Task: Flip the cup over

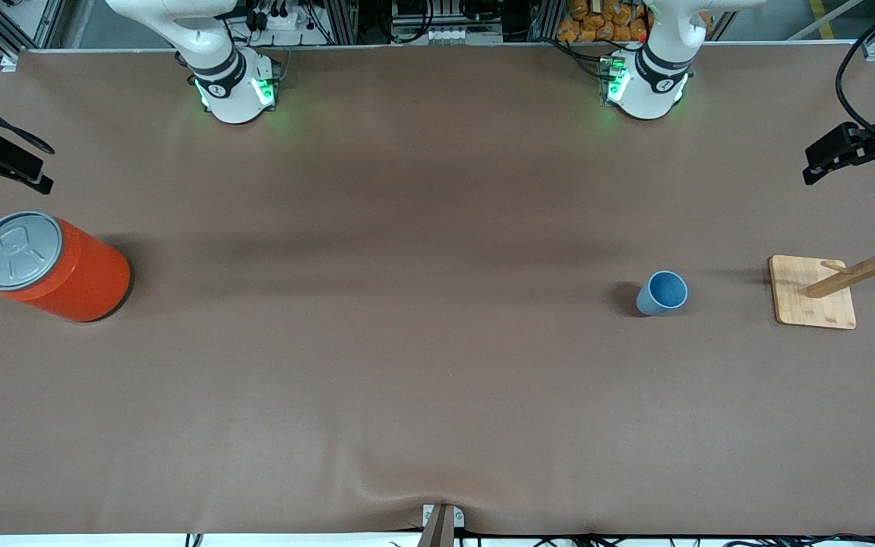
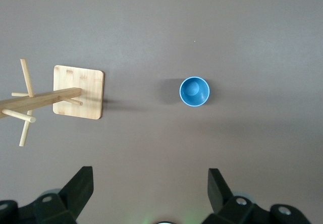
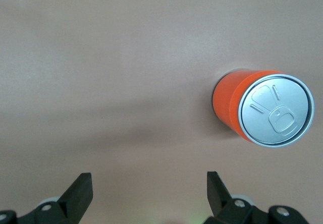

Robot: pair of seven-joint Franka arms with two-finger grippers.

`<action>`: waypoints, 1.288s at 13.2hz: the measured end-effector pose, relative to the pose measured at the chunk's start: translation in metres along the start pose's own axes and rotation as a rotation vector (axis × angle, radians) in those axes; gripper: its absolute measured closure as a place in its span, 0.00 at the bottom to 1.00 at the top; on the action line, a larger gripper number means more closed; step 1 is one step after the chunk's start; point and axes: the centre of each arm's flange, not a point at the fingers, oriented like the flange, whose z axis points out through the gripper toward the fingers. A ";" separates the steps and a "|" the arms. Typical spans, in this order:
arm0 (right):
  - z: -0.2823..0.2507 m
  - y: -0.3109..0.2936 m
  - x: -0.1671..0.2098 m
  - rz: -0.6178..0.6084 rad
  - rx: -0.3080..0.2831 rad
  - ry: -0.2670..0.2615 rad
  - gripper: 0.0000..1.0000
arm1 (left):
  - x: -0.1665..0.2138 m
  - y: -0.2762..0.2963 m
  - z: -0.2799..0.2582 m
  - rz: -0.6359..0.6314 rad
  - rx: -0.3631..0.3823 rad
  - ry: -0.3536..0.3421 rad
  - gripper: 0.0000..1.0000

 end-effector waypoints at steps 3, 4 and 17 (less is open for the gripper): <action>0.000 -0.002 0.000 -0.003 0.000 0.000 0.00 | 0.000 0.000 0.000 0.000 0.000 0.000 0.00; 0.000 -0.002 0.000 -0.004 0.000 0.000 0.00 | 0.000 0.000 0.000 0.000 0.000 -0.001 0.00; 0.000 -0.005 0.000 -0.006 0.032 -0.001 0.00 | -0.001 0.005 0.003 0.008 -0.014 -0.014 0.00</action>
